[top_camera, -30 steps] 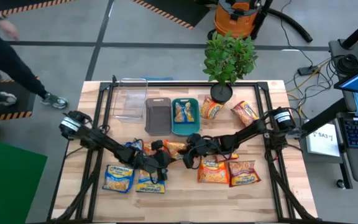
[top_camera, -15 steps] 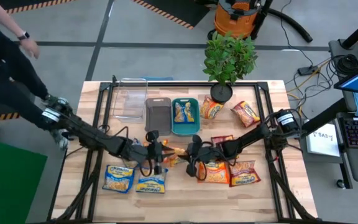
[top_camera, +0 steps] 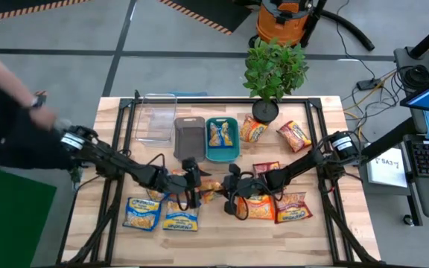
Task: Sort Maruchan noodles
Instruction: Put the orange noodle pack into the black bin
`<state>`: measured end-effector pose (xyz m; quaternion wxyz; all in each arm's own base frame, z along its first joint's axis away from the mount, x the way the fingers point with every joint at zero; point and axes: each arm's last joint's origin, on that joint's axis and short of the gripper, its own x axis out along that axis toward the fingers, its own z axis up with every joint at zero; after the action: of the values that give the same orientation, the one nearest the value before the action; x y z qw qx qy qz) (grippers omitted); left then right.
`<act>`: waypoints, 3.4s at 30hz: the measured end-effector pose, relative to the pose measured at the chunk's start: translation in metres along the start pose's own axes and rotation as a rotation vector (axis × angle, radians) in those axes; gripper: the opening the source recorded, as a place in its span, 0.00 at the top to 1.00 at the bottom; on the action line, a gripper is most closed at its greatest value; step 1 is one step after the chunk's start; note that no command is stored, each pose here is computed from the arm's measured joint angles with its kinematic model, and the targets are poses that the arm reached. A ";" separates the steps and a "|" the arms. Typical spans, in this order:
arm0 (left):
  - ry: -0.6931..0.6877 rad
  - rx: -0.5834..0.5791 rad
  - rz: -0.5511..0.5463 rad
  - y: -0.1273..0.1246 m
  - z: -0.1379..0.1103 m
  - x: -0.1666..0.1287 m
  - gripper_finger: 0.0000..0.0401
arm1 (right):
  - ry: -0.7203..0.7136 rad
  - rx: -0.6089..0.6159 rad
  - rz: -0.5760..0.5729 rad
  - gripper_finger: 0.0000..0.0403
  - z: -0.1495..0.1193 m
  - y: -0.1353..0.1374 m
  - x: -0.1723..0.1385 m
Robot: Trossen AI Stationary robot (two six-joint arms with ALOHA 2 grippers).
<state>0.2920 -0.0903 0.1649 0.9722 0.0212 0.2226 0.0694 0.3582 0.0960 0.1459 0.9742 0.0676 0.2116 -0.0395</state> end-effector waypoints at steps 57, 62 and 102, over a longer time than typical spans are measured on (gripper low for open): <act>0.154 0.192 0.461 0.065 0.069 -0.084 1.00 | -0.185 0.014 -0.101 0.49 0.096 -0.014 -0.114; 0.180 0.115 0.585 0.098 0.077 -0.097 1.00 | -0.182 0.023 -0.102 0.49 0.099 -0.016 -0.123; 0.432 0.122 0.129 0.074 0.009 -0.004 0.57 | 0.158 0.040 -0.169 0.49 0.028 -0.013 -0.058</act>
<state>0.2832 -0.0179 0.1803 0.8924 0.0786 0.4276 0.1209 0.3160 0.0820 0.1936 0.9462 0.0717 0.2918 -0.1202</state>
